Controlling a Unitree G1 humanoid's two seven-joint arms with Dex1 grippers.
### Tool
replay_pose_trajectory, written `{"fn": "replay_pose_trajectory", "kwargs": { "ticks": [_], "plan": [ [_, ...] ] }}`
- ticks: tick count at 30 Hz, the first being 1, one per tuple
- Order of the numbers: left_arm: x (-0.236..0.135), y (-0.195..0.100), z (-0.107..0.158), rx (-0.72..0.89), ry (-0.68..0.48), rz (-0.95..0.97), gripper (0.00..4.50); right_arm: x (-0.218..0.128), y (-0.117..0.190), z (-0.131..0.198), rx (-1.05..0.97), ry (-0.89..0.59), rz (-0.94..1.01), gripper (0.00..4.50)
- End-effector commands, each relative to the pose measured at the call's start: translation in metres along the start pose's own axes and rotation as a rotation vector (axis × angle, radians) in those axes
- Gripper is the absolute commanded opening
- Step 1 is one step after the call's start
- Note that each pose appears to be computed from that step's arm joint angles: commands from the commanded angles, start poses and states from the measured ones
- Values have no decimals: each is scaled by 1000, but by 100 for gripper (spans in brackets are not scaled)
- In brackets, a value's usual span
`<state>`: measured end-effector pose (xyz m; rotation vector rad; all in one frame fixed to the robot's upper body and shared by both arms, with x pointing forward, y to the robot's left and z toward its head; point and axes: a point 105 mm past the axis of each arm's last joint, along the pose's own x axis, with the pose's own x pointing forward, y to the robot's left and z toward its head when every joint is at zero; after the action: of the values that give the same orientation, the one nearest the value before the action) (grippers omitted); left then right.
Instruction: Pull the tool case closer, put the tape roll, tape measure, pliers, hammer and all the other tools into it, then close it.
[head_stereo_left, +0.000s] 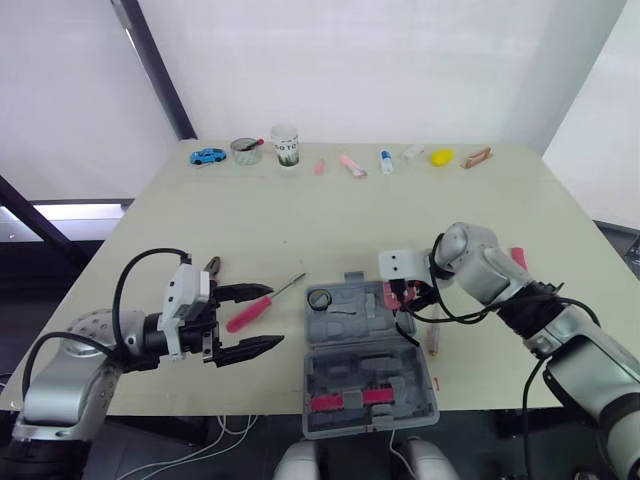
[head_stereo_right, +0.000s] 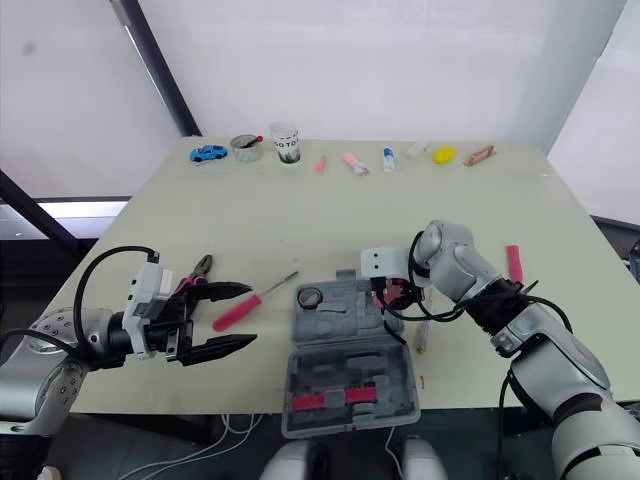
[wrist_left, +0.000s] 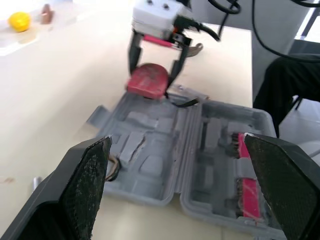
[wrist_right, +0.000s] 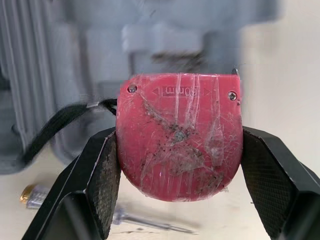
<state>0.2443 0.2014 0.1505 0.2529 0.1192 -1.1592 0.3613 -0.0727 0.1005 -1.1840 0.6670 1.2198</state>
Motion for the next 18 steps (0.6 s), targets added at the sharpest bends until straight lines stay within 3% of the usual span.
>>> {"fn": "replay_pose_trajectory", "kwargs": {
  "ticks": [1, 13, 16, 18],
  "plan": [
    [-2, -1, 12, 51, -17, 12, 450, 3, -6, 6, -44, 28, -31, 294],
    [2, -3, 13, 47, -22, 18, 450, 18, -19, 22, -100, -13, -78, 294],
    [3, -4, 14, 43, -25, 15, 450, 17, -19, 23, -107, -25, -78, 431],
    [3, -5, 13, 37, -24, 8, 450, 14, -22, 23, -114, -34, -97, 446]
  ]
}}
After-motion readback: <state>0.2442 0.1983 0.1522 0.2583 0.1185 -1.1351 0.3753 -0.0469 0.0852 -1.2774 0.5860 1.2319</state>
